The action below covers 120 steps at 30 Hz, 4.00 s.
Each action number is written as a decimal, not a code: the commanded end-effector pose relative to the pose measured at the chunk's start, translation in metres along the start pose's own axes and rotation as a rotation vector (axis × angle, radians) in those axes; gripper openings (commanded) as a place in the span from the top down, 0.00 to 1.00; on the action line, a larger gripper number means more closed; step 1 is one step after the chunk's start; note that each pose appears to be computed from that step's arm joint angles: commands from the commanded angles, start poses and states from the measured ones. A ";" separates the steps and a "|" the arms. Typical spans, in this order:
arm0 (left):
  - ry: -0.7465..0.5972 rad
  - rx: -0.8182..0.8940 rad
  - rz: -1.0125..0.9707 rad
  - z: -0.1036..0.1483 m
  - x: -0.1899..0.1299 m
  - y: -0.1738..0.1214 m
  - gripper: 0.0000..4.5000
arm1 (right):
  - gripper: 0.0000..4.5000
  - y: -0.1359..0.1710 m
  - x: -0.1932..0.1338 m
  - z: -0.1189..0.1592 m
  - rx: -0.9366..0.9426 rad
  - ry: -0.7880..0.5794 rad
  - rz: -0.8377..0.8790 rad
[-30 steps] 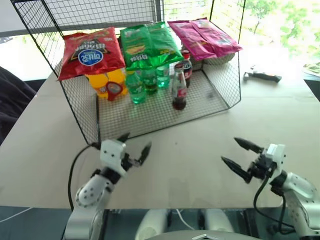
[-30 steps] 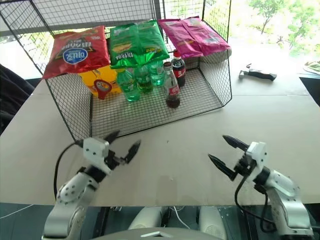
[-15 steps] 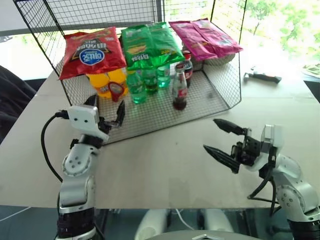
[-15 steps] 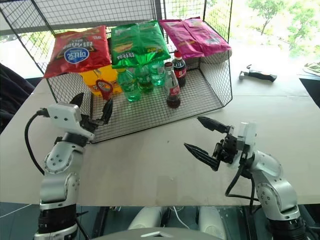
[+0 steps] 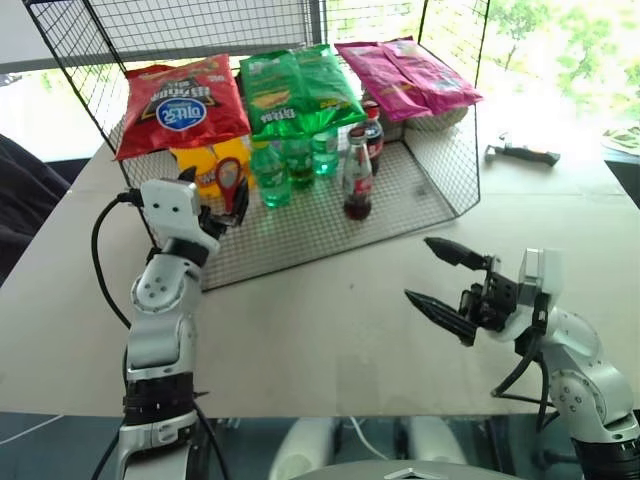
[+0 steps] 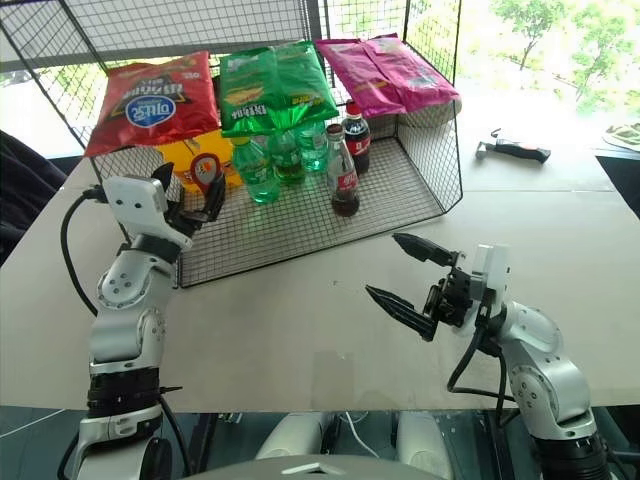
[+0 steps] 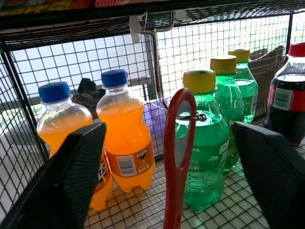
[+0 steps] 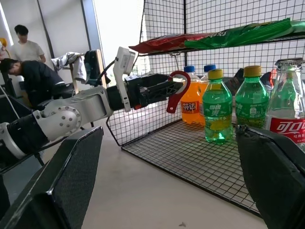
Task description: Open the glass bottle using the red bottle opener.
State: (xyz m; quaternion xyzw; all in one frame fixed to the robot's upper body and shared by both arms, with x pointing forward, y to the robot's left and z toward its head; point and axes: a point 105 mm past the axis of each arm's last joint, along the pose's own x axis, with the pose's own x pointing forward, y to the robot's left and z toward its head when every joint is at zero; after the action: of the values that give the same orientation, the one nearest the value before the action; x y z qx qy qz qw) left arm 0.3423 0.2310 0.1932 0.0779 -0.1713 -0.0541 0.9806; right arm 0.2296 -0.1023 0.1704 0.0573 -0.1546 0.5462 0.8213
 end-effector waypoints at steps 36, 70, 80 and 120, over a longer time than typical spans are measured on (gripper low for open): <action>-0.128 -0.384 -0.090 0.033 -0.028 -0.022 1.00 | 0.00 -0.003 -0.003 0.000 -0.030 -0.009 -0.020; 0.052 -1.146 -0.830 0.021 -0.046 -0.165 1.00 | 0.00 0.012 0.074 -0.021 0.625 0.371 0.087; 0.057 -1.140 -0.835 0.017 -0.047 -0.166 1.00 | 0.57 0.013 0.073 -0.021 0.607 0.382 0.092; -0.085 -0.179 -0.503 -0.014 0.037 -0.135 0.01 | 1.00 -0.112 0.023 -0.011 -0.080 0.189 -0.754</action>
State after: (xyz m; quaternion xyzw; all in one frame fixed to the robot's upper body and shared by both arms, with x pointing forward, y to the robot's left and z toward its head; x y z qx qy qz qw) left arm 0.3681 0.0937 0.1585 0.0094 -0.1572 -0.3210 0.9339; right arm 0.3472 -0.1263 0.1590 0.0330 -0.0309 0.1969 0.9794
